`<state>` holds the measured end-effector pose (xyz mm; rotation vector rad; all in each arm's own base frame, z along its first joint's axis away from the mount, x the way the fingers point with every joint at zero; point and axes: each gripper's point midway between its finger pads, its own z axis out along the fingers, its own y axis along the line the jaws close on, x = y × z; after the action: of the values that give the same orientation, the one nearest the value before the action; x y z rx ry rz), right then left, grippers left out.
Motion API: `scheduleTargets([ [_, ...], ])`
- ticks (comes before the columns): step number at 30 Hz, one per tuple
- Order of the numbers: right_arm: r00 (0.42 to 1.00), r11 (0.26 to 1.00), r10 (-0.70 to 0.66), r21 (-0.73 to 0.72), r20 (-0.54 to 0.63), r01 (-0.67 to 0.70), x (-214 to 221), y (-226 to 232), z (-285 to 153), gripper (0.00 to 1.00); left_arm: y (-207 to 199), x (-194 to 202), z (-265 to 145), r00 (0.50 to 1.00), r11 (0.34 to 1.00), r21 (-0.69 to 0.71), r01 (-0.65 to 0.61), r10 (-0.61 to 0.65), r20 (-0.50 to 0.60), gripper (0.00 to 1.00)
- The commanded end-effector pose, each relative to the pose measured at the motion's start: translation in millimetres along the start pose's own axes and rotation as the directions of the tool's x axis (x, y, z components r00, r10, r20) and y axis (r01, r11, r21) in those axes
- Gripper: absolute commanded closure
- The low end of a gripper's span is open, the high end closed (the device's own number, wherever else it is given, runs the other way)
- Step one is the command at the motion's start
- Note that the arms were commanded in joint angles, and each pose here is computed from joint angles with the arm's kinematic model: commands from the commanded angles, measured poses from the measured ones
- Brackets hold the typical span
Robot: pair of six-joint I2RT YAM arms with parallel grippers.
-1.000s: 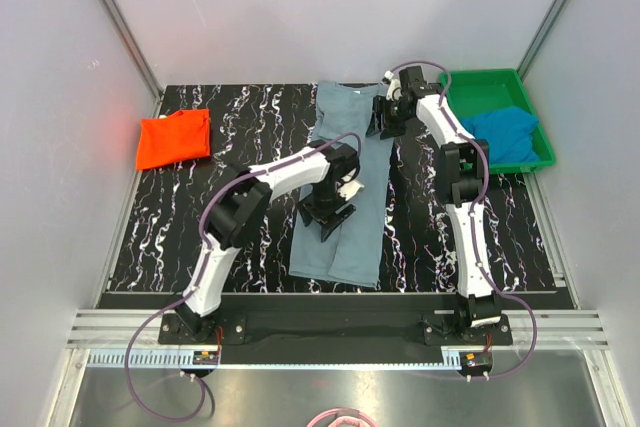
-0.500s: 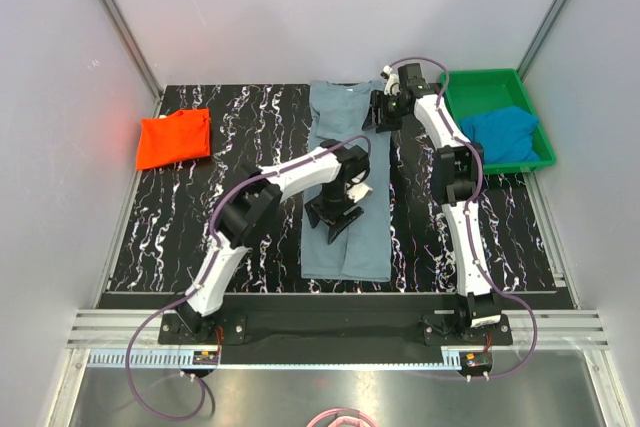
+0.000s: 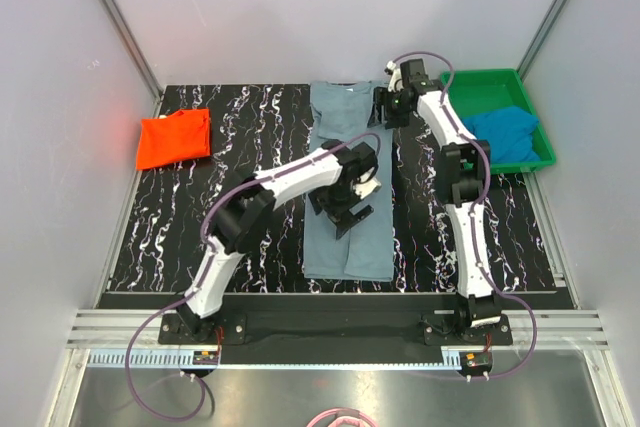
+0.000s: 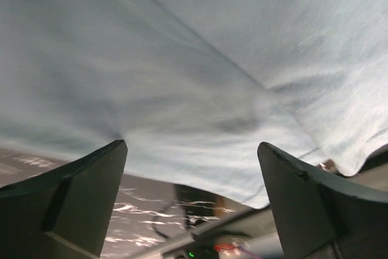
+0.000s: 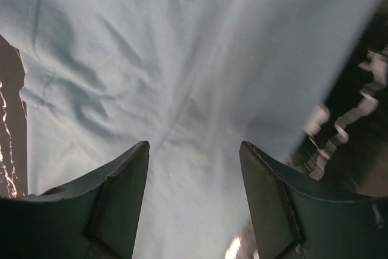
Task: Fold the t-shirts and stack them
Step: Fold the tshirt
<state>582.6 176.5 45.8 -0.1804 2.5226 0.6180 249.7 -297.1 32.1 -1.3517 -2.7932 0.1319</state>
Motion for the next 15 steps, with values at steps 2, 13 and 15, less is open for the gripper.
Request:
scheduleTargets([
  [2,0.955,0.985,-0.128,0.142,0.266,0.092,-81.5,30.3,-139.8,0.3,42.3,-29.2,-111.6,0.941,0.985,-0.169,0.035,0.024,0.338,0.01],
  [13,0.926,0.925,0.347,-0.106,-0.152,-0.364,163.7,78.2,-220.5,0.34,39.7,55.7,-116.5,0.904,0.964,0.147,0.221,-0.259,0.34,0.18],
  [15,0.887,0.889,0.402,-0.134,-0.225,-0.437,200.5,85.7,-227.7,0.36,27.2,67.8,-106.3,0.901,0.944,0.206,0.258,-0.312,0.302,0.22],
])
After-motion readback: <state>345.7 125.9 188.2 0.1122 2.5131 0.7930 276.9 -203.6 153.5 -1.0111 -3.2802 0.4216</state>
